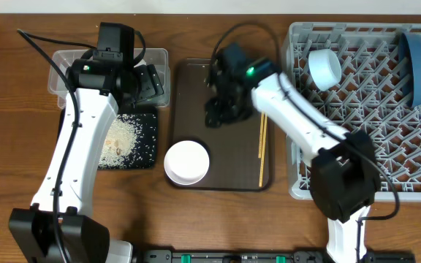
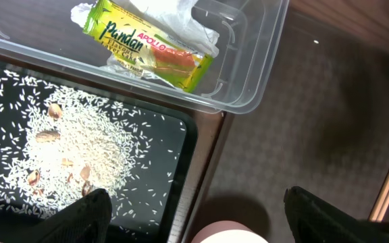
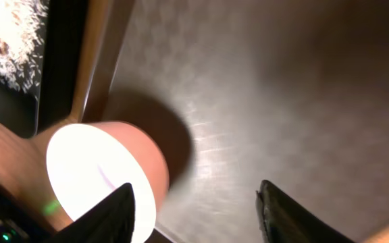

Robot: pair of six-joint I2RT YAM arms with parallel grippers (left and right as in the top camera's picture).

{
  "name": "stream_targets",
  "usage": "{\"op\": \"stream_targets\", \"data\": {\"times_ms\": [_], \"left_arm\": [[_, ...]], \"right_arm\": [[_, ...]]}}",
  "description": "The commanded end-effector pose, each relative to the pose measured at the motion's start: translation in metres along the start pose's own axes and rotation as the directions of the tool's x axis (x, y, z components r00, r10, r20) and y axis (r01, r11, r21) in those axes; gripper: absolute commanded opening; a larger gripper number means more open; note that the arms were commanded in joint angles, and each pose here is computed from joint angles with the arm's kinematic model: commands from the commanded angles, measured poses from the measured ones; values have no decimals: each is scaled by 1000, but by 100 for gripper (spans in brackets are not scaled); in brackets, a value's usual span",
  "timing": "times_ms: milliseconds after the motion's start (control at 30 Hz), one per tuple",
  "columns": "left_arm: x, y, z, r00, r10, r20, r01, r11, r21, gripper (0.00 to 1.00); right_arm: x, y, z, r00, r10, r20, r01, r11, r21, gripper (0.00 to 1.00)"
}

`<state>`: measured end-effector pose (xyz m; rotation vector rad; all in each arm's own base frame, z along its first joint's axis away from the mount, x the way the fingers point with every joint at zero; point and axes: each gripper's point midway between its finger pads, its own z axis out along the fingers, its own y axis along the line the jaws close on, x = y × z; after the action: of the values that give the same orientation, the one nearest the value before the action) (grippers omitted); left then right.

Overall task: Sort waste into correct bins and load items into the dishwasher rack
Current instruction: 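Reach the right gripper to the white bowl and grasp its rim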

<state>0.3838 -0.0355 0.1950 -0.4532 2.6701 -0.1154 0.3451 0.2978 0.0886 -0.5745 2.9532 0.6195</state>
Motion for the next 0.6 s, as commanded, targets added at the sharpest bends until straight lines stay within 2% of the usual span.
{"op": "stream_targets", "data": {"times_ms": [0, 200, 367, 500, 567], "left_arm": [[-6, 1, -9, 1000, -3, 28, 3, 1000, 1, 85], [-6, 1, -9, 1000, -3, 28, 3, 1000, 1, 84], [-6, 1, -9, 1000, -3, 28, 3, 1000, 1, 85], [-6, 1, -9, 1000, -3, 28, 3, 1000, 1, 84], [-6, 1, -9, 1000, -3, 28, 3, 1000, 1, 85]], "right_arm": [[19, 14, 26, 995, 91, -50, -92, 995, -27, 52], [40, 9, 63, 994, 103, -48, -102, 994, 28, 44], [53, 7, 74, 992, 111, -68, -108, 993, 41, 27], [53, 6, 74, 992, 110, -68, -107, 993, 42, 21], [50, 6, 74, 992, 110, -58, -108, 994, 36, 23]]}}
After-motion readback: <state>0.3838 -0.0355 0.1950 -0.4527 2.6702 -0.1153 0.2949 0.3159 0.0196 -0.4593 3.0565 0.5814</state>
